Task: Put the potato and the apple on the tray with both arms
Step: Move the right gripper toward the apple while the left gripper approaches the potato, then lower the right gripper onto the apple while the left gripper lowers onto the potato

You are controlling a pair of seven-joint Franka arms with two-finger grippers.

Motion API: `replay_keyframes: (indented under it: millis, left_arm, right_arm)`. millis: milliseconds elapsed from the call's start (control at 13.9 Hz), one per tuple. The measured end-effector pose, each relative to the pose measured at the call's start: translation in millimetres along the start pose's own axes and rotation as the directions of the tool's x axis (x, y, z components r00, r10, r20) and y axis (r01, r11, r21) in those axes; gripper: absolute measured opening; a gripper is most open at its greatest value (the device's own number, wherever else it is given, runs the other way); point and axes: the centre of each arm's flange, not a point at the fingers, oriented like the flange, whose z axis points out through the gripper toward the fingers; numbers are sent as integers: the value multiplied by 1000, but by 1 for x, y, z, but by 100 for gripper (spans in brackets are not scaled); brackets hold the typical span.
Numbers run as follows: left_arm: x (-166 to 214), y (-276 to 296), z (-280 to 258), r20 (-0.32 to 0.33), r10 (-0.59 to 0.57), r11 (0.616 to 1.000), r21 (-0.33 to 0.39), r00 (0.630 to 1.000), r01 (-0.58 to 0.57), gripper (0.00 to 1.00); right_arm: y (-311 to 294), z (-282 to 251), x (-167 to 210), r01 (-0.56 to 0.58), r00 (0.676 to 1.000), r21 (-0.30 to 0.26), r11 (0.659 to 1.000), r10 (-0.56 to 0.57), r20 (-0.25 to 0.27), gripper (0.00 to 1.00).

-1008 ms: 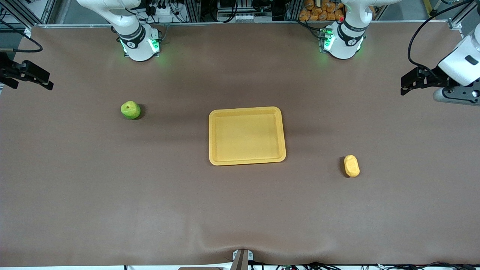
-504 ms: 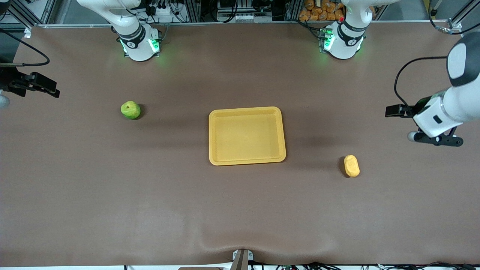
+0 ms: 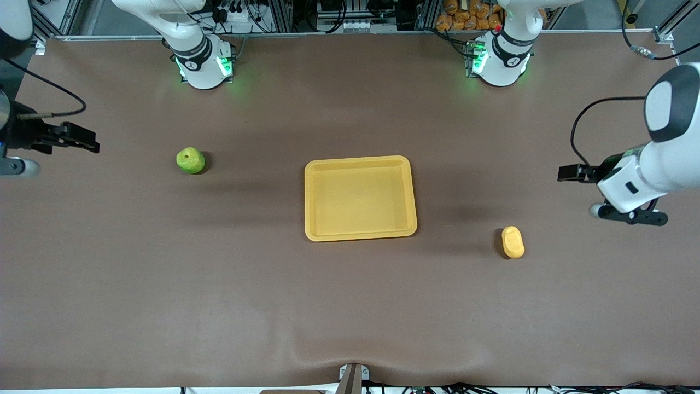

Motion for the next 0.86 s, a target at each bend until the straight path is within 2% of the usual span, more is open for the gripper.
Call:
replay_keyframes:
  millis: [504,864]
  left_arm:
    - [52,-3,60,-87,5,1000,-9,996,-5,100]
    - [62,-2,130,-169,3,1000,-9,986,-5,100]
  right_arm:
    - [-1,56,34,6,994,4,1000,-7,105,100]
    - [-4,86,50,11,988,12,1000,-13,151,100]
